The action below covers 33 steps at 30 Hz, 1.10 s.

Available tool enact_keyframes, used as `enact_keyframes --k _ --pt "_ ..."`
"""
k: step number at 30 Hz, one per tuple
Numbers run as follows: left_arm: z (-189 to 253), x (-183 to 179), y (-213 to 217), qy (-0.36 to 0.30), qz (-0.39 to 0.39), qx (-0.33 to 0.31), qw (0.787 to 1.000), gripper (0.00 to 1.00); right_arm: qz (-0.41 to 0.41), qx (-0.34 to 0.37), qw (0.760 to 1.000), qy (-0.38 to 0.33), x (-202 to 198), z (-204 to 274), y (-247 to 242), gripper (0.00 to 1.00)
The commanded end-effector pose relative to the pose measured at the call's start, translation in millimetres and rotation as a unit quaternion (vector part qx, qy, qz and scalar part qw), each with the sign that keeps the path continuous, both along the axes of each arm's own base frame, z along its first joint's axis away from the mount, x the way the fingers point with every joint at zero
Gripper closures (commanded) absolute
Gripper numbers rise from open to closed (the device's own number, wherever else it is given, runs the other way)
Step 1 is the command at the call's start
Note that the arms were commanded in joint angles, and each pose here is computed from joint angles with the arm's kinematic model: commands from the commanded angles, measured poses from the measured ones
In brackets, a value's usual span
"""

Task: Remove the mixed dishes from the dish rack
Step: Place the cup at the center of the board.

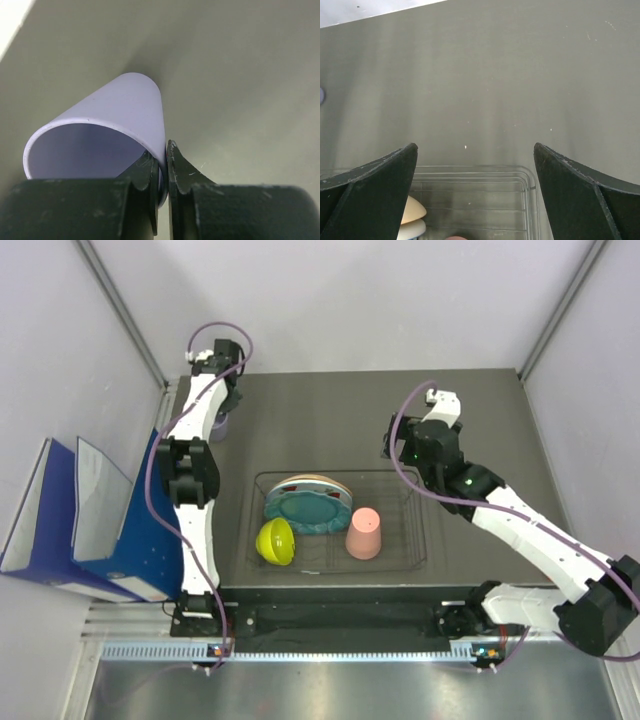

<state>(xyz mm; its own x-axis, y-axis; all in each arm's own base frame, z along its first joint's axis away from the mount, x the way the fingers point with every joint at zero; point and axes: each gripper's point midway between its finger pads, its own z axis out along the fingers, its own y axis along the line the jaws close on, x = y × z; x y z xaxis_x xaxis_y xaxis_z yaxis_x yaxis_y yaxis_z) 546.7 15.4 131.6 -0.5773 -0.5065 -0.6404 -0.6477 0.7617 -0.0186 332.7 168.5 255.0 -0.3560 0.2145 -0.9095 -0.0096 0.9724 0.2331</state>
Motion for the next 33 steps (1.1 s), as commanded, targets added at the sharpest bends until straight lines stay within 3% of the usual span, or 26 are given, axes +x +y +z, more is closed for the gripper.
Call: enact_keyframes --k 1,10,17,25,33 --pt "-2 -6 -12 0.006 -0.011 -0.017 1.0 1.0 0.01 -0.001 1.0 -0.005 2 1 7 0.0" --pt "-40 -13 -20 0.052 -0.02 -0.059 0.997 1.0 0.015 -0.008 1.0 0.012 4 -10 12 0.0" --pt "-10 -8 -21 0.012 -0.019 -0.091 0.996 1.0 0.022 -0.001 1.0 0.017 6 -10 18 0.0" --pt "-14 -23 -20 0.038 0.012 -0.105 0.994 1.0 0.032 0.003 0.999 0.019 7 -7 27 0.0" --pt "20 -21 -27 0.01 0.014 -0.13 0.991 1.0 0.037 0.001 0.999 0.021 6 -10 31 0.0"
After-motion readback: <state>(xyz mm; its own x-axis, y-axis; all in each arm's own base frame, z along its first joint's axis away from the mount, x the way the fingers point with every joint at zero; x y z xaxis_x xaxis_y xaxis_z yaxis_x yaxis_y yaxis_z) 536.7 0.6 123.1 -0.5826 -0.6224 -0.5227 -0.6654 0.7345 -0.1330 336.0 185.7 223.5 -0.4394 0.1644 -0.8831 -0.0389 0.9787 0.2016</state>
